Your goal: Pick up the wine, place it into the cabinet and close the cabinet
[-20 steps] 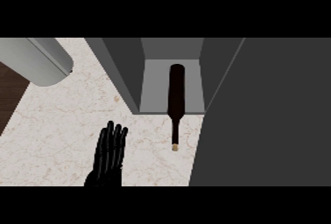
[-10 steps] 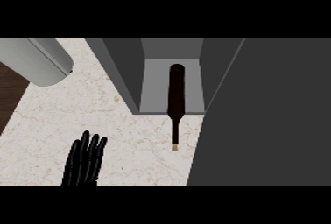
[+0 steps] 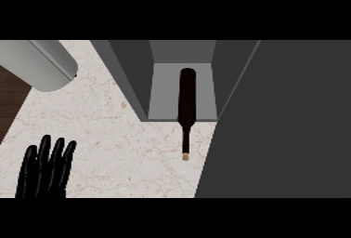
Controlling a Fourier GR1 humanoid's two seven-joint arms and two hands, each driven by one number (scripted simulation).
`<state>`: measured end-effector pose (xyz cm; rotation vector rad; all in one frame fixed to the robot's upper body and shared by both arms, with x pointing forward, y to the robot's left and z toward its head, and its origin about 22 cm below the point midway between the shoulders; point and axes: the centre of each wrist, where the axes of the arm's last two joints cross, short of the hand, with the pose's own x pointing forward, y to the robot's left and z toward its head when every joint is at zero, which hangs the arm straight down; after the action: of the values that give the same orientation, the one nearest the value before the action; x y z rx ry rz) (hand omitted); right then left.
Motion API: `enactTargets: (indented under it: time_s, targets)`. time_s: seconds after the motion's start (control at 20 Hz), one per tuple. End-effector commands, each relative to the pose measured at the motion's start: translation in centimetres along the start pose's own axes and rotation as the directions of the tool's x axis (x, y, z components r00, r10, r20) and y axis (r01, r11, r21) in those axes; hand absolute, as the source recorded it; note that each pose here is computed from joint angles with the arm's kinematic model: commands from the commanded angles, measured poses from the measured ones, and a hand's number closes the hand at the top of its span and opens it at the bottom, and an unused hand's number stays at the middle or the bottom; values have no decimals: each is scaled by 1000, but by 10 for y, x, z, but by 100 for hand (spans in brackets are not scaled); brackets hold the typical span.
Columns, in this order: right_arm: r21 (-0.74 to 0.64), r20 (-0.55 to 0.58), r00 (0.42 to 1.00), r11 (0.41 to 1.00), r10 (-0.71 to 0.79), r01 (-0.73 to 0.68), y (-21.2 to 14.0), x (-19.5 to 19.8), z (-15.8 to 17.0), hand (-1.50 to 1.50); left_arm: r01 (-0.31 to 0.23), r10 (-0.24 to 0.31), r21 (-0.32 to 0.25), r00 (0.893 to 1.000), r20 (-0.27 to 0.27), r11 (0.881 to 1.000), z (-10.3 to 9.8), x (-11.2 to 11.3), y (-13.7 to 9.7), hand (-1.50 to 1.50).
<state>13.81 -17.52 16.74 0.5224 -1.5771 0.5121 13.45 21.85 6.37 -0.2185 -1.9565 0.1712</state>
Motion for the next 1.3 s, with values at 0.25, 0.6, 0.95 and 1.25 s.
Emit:
enactTargets:
  time_s: [0.25, 0.6, 0.95, 1.25]
  targets:
    - [218, 87, 996, 976, -10, -10, 43, 26, 17, 150, 24, -24, 30, 1000, -2, 999, 11, 19, 63, -150]
    - [257, 113, 993, 966, -31, 0, 78, 30, 9, 150, 24, -24, 38, 1000, -8, 999, -10, 29, 82, -150]
    - [206, 118, 993, 979, -22, -2, 94, 21, -12, 150, 26, -26, -10, 1000, -14, 1000, -18, 50, 90, -150]
    - [175, 163, 986, 982, 36, -65, 112, 20, -30, 150, 8, -8, 18, 1000, -12, 1000, -25, 49, 107, -150]
